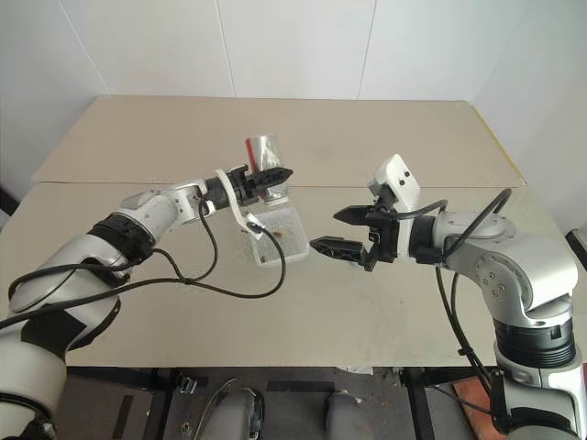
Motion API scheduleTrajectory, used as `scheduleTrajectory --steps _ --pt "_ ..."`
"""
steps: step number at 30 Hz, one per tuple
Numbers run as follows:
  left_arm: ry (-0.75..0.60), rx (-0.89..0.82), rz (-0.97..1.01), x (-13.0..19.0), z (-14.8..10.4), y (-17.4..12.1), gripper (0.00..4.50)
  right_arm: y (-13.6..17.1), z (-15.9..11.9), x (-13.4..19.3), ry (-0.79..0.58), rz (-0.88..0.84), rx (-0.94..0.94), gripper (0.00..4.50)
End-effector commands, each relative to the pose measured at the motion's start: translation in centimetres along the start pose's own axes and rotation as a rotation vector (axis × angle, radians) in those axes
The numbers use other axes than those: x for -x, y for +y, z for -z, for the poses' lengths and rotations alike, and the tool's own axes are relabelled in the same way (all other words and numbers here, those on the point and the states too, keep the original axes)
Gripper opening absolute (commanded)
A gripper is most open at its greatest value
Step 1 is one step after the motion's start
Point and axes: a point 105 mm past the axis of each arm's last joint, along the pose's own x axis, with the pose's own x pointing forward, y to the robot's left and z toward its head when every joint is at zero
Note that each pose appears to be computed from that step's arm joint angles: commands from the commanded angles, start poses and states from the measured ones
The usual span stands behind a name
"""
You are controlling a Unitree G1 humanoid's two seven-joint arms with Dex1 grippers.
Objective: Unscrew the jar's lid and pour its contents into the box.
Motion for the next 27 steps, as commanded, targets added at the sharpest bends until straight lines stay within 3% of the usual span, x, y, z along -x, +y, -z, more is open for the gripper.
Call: scheduleTrajectory --steps 1,6,8,10,12,15,20,27 --pt "0.161 0.238 -0.061 1.0 2.9 1.5 1.93 0.2 -1.2 0.4 -0.037 0.001 0.07 4.46" --pt "0.384 0.784 -0.025 3.4 5.1 1.3 1.93 0.1 -1.1 0.5 -0.042 -0.006 0.091 4.46" --pt "0.46 1.116 -0.031 4.6 5.1 0.8 1.93 0.2 -1.0 0.3 -0.045 -0.014 0.097 4.46" --pt "0.54 1.589 -0.082 5.8 4.7 0.0 1.93 0.3 -0.9 0.2 -0.047 -0.02 0.101 4.46" --pt "0.578 1.872 -0.144 6.7 4.1 -0.3 1.93 0.4 -0.9 0.2 -0.049 -0.023 0.103 4.46" --pt "0.612 2.068 -0.178 8.1 2.9 -1.3 1.93 0.3 -0.9 0.1 -0.052 -0.024 0.102 4.46" --pt "0.647 2.232 -0.231 9.8 0.7 -3.4 1.93 0.4 -0.8 0.1 -0.05 -0.026 0.098 4.46" --pt "0.637 2.294 -0.291 10.3 -2.1 -5.2 1.93 0.6 -0.7 0.0 -0.048 -0.029 0.098 4.46"
